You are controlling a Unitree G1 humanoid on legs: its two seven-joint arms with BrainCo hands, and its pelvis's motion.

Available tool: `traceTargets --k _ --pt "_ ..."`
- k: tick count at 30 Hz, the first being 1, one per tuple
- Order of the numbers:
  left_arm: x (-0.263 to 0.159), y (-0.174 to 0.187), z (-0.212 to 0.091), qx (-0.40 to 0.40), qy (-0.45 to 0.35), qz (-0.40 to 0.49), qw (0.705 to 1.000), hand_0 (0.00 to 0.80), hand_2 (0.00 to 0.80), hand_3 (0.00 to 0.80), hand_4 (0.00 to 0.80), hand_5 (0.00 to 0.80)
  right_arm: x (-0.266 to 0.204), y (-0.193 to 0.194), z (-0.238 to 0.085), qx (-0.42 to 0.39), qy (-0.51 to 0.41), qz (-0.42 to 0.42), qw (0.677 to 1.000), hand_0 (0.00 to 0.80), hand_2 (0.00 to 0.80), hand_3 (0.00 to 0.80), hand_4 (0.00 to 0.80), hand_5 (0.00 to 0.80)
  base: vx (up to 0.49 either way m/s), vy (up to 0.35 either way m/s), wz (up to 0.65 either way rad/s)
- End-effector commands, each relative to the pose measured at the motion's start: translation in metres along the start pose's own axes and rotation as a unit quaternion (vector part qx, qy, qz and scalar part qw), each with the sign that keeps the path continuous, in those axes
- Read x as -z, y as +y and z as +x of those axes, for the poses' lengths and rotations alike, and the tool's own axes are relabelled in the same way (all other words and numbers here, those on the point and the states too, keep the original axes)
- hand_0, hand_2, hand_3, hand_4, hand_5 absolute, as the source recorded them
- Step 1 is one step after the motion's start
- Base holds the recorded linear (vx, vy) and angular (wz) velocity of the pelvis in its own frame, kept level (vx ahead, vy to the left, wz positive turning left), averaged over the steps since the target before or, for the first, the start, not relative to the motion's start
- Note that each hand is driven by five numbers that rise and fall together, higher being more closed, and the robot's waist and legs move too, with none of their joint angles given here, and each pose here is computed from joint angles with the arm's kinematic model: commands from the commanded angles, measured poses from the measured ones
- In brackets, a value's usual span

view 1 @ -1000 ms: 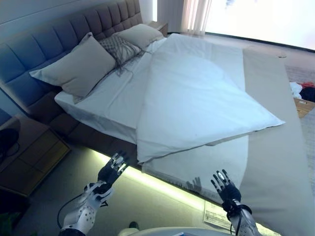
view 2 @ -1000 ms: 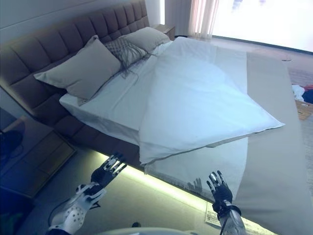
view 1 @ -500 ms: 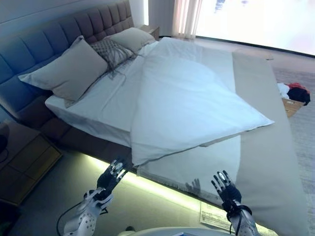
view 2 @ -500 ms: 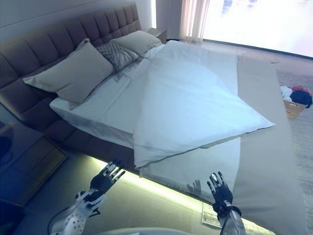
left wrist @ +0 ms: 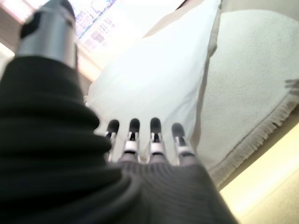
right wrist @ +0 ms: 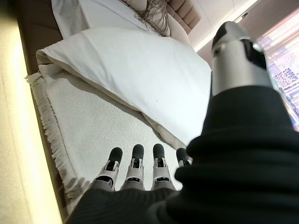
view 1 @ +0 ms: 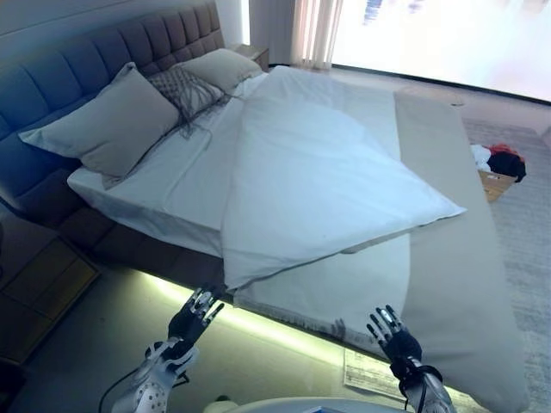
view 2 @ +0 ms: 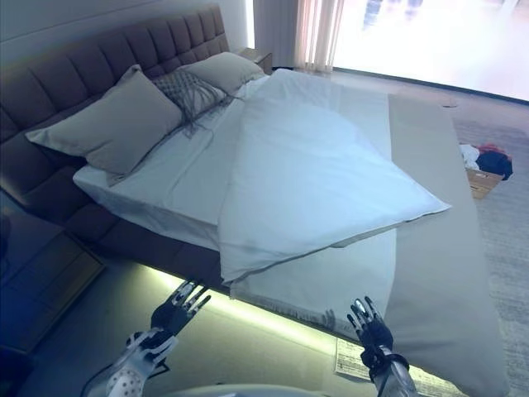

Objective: Make the bed neatly

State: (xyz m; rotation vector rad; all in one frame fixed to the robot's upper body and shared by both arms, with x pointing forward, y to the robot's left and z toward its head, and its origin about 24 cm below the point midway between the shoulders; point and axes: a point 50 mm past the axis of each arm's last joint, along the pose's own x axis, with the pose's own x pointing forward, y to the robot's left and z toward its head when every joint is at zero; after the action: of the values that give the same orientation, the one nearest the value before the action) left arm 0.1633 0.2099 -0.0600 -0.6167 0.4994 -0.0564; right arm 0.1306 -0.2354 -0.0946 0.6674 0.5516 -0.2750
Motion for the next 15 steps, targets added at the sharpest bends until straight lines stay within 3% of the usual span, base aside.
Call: traceTargets --k 1,8,11,15 --pt "-0.031 0.001 0.003 0.018 -0.053 0.021 0.998 0.000 0.000 0.000 0.000 0.000 -0.022 0.018 0.007 -0.042 -0.058 0.030 0.997 0.000 0.000 0.000 0.000 0.000 0.100 0.146 0.05" --pt "-0.036 -0.006 0.013 0.033 -0.051 0.023 0.998 0.000 0.000 0.000 0.000 0.000 -0.023 0.028 0.009 -0.063 -0.078 0.035 0.994 0.000 0.000 0.000 0.000 0.000 0.018 0.227 0.09" --pt "-0.038 -0.015 0.024 0.051 -0.045 0.030 0.997 0.000 0.000 0.000 0.000 0.000 -0.020 0.027 0.008 -0.053 -0.090 0.047 0.993 0.000 0.000 0.000 0.000 0.000 0.036 0.284 0.46" --pt "-0.046 -0.018 0.022 0.057 -0.044 0.035 0.997 0.000 0.000 0.000 0.000 0.000 -0.020 0.024 0.005 -0.047 -0.093 0.050 0.993 0.000 0.000 0.000 0.000 0.000 0.146 -0.002 0.21"
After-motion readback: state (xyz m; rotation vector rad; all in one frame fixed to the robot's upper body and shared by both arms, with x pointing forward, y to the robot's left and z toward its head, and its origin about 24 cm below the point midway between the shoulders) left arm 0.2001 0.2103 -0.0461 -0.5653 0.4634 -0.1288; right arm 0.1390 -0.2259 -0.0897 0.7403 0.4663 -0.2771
